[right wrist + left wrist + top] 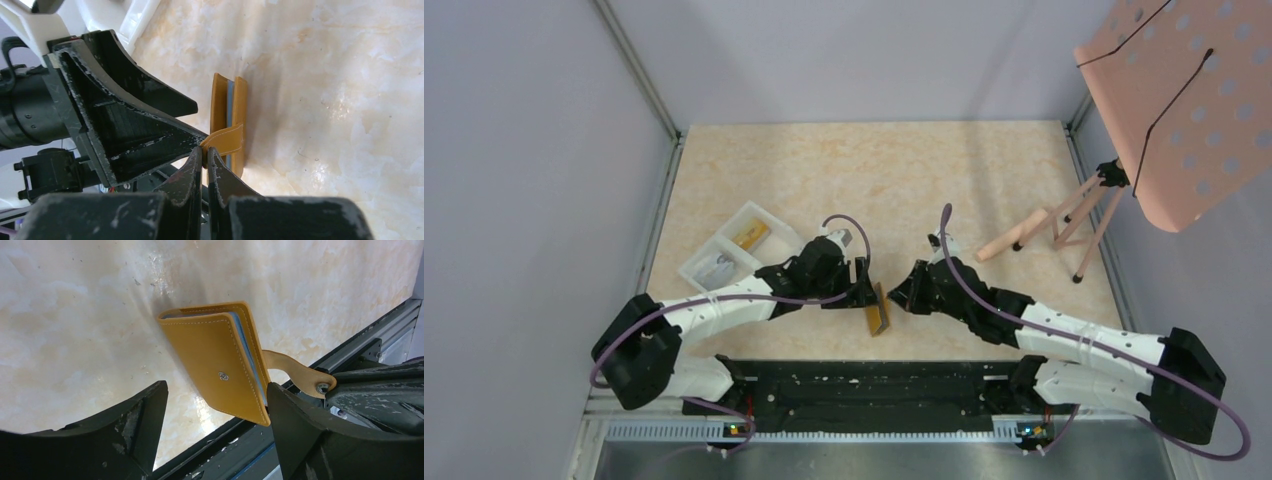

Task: Take the credit cards out of the card holder
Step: Open the card holder at the corner of the board.

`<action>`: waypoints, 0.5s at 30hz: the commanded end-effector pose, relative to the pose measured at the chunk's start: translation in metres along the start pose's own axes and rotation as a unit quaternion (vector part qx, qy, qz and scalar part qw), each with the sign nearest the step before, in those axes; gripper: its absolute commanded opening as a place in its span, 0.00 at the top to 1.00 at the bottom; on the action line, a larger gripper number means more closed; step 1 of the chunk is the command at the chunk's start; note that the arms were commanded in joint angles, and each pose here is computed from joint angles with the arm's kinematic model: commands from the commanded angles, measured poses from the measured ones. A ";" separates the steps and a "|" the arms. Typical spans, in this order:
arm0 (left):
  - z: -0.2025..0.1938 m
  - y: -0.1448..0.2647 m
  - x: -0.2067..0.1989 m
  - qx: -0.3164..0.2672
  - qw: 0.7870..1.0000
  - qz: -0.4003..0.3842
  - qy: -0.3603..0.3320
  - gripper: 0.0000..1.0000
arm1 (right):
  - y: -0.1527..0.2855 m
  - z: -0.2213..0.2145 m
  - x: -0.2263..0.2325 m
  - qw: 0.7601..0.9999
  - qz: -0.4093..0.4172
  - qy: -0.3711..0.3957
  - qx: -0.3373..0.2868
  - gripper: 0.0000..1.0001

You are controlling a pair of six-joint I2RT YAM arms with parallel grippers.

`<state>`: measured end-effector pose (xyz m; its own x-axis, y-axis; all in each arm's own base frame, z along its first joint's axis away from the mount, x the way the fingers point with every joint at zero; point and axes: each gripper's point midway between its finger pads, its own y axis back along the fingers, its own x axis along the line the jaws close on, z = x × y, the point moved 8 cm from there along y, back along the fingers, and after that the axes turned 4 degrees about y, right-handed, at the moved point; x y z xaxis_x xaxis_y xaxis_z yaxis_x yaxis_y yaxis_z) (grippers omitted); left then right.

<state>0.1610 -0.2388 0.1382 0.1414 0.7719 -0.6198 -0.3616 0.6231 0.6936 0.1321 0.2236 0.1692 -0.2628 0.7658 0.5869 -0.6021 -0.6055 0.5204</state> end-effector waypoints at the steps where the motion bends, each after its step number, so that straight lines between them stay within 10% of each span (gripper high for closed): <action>1: 0.011 0.000 -0.014 -0.021 0.999 -0.025 -0.017 0.23 | 0.007 0.009 0.012 0.999 0.032 -0.009 -0.027 1.00; 15: 0.008 -0.003 -0.010 -0.012 1.000 -0.015 -0.015 0.43 | 0.005 0.005 0.009 0.999 0.030 -0.007 -0.020 1.00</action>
<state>0.1612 -0.2393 0.1343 0.1399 0.7772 -0.6134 -0.3523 0.6181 0.7028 0.1316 0.2229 0.1735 -0.2690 0.7565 0.5961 -0.6073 -0.6136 0.5047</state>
